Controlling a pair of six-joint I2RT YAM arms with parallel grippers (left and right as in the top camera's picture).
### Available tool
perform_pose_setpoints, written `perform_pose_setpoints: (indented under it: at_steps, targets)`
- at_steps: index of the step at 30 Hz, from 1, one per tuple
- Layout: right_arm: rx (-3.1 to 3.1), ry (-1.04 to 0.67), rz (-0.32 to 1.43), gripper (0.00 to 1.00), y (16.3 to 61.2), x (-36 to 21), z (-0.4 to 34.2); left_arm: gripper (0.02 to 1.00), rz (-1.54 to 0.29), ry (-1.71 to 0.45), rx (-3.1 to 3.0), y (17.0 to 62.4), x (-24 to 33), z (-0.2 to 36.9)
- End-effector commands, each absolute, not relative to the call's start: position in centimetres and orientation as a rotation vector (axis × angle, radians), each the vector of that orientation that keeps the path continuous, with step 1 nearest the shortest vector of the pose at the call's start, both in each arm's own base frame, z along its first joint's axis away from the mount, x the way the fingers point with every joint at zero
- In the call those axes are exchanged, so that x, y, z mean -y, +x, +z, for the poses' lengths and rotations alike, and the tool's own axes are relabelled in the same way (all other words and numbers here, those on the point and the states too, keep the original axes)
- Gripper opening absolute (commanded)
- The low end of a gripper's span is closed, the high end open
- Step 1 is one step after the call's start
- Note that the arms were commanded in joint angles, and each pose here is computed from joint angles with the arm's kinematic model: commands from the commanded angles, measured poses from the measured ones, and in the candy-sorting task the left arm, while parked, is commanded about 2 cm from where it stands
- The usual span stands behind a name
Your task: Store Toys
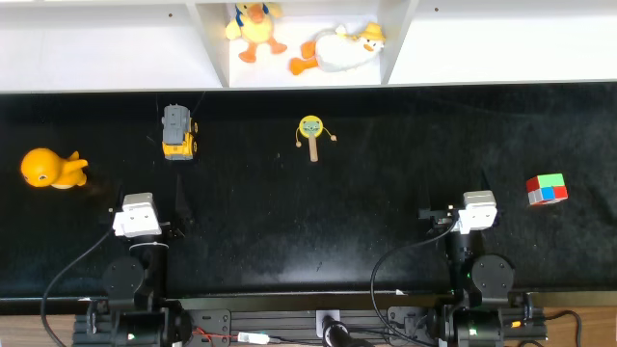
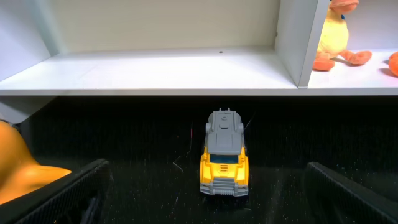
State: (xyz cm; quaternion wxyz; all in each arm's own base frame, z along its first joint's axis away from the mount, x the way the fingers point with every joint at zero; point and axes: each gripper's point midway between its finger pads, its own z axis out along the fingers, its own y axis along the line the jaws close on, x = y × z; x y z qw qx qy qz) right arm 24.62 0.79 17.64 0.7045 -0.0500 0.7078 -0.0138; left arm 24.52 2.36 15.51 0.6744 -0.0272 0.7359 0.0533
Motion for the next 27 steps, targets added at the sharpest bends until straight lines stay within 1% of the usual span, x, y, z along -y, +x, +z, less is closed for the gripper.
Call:
perform_pose_setpoints:
  at_steps: [1, 21, 24, 27]
  targets:
    - [-1.575, -0.114, -0.017, 0.996, 24.65, -0.99, 17.28, 0.998, 0.145, -0.049, -1.646, 24.45, -2.46, 15.74]
    - [-1.575, -0.113, -0.017, 0.996, 24.65, -0.99, 17.28, 0.998, 0.143, -0.049, -1.648, 24.42, -2.43, 15.79]
    - [-1.575, -0.113, -0.017, 0.996, 24.65, -0.99, 17.28, 0.998, 0.115, -0.073, -1.659, 24.32, -2.36, 16.07]
    - [-1.575, -0.113, -0.017, 0.996, 24.65, -0.99, 17.28, 0.998, 0.018, -0.187, -1.711, 24.12, -2.36, 16.34]
